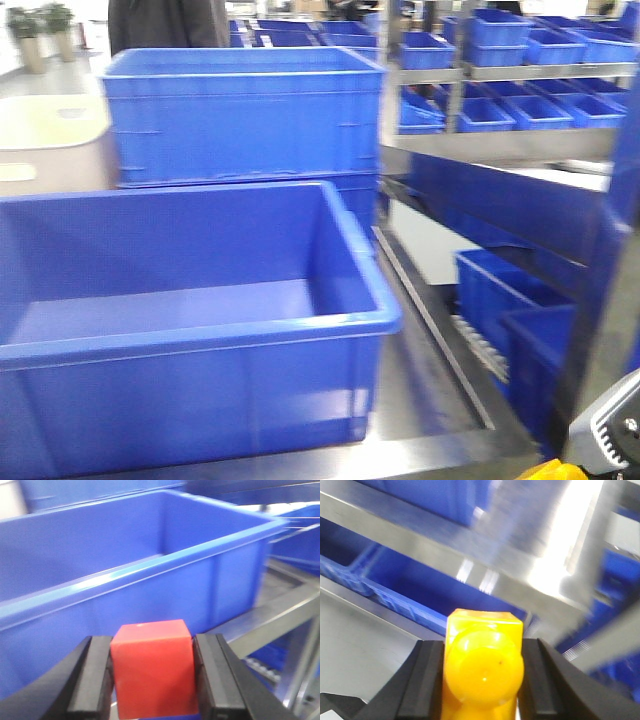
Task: Pick red and yellow blocks into blue bin
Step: 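Drive the base along the shelves toward the blue bin, then stop the base in front of the large blue bin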
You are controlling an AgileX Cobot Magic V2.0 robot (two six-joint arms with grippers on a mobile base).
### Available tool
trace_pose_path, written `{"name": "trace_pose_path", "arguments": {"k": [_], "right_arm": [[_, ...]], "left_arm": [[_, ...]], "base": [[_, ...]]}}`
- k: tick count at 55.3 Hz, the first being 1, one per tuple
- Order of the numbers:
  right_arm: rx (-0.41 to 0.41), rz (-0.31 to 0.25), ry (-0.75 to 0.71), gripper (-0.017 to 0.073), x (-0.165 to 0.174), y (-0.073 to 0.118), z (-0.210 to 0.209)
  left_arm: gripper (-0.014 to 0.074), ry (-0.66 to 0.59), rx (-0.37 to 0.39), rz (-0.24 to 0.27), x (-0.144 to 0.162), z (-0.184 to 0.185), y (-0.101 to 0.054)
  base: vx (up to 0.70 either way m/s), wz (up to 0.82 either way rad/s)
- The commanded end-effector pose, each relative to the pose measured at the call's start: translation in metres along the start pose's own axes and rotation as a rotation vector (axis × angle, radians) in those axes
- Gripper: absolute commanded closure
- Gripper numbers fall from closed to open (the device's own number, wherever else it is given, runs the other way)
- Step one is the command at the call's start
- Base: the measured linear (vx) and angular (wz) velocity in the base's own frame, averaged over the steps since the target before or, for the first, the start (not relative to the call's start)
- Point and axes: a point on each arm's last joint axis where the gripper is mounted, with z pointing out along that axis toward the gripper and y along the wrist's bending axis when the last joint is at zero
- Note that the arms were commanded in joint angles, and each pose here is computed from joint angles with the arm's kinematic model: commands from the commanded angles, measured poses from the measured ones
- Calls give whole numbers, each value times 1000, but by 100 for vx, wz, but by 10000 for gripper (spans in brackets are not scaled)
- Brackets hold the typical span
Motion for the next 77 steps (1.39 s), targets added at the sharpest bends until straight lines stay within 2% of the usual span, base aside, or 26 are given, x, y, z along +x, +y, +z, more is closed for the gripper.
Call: {"name": "trace_pose_path", "arguments": {"k": [1,42,77], "right_arm": [[24,-9,-97,295,-13,-2,-7],[24,-10,-97,295,-13,-2,-7],[24,-9,-97,295,-13,-2,-7]], "left_arm": [[312,-100,2,-2,-15,-2,0],[312,-100,2,-2,-15,-2,0],[312,-100,2,-2,-15,-2,0]], "base": [[4,44],[3,22],[5,-1]]}}
